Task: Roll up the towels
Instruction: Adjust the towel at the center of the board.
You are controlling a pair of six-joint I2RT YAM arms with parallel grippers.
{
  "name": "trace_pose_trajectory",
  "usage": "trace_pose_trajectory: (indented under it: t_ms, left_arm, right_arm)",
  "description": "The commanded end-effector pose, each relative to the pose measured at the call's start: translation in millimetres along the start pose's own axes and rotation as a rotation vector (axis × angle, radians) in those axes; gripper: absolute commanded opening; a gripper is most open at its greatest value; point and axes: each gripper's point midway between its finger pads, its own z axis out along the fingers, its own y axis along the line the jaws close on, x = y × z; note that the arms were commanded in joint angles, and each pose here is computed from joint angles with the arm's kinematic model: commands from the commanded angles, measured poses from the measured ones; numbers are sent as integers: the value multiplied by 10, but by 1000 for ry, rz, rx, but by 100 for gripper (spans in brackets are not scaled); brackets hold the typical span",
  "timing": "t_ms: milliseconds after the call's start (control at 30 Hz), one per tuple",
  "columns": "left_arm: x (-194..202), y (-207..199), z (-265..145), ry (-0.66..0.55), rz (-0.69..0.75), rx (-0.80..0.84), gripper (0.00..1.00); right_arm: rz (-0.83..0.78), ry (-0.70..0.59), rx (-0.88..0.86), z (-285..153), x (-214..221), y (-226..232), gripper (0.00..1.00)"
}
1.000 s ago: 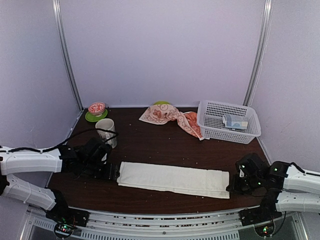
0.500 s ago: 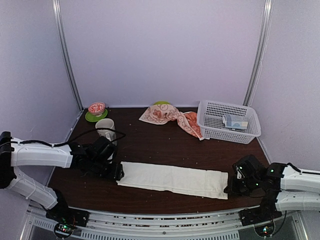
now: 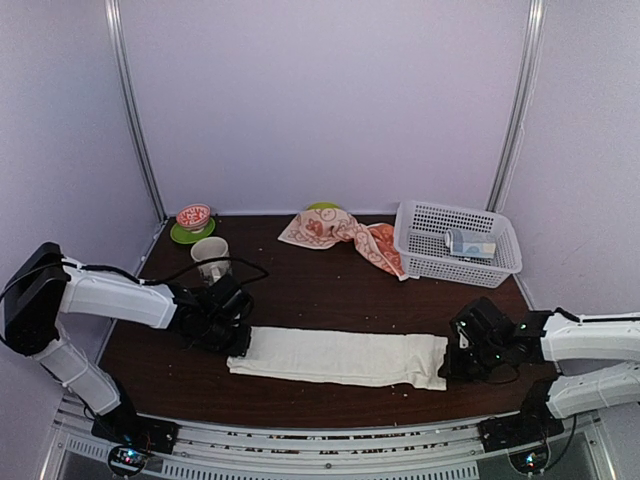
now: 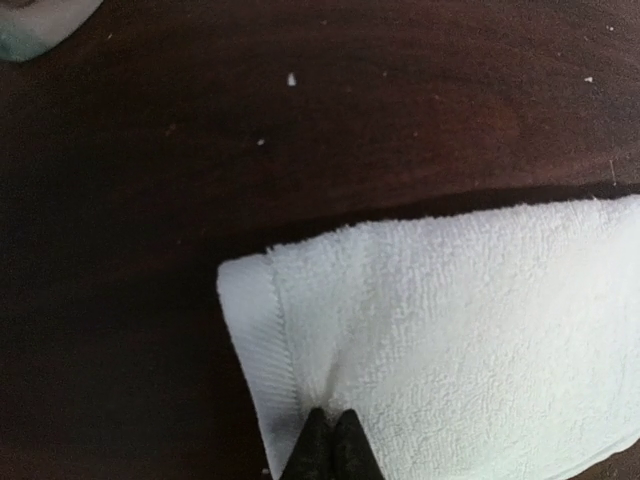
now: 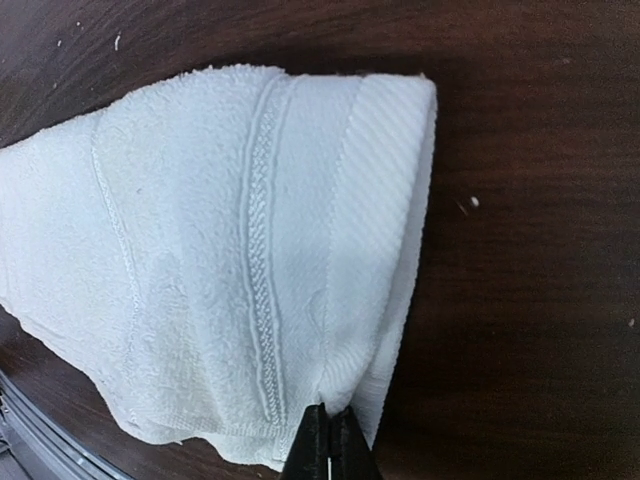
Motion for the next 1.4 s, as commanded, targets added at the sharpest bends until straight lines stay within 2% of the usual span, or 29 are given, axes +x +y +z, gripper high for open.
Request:
trace_pose_trajectory:
  t_ms: [0, 267, 467, 700, 1100, 1167, 1267, 1367]
  left_arm:
    - [337, 369, -3, 41, -75, -98, 0]
    - [735, 770, -183, 20, -285, -149, 0]
    - [625, 804, -356, -32, -284, -151, 0]
    - [591, 732, -289, -12, -254, -145, 0]
    - [599, 692, -210, 16, -238, -149, 0]
    - [578, 677, -222, 14, -232, -145, 7]
    - [508, 629, -293, 6, -211, -127, 26]
    - [392, 563, -454, -12, -167, -99, 55]
  right_arm:
    - [-79, 4, 89, 57, -100, -28, 0]
    - [-162, -6, 108, 161, -529, 360, 0]
    - [-149, 0, 109, 88, -615, 333, 0]
    - [-168, 112, 32, -5, -336, 366, 0]
    - [-219, 303, 32, 202, 119, 209, 0]
    - [-237, 327, 43, 234, 178, 199, 0]
    - [-245, 344, 44, 247, 213, 204, 0]
    - [-251, 300, 43, 155, 117, 252, 32]
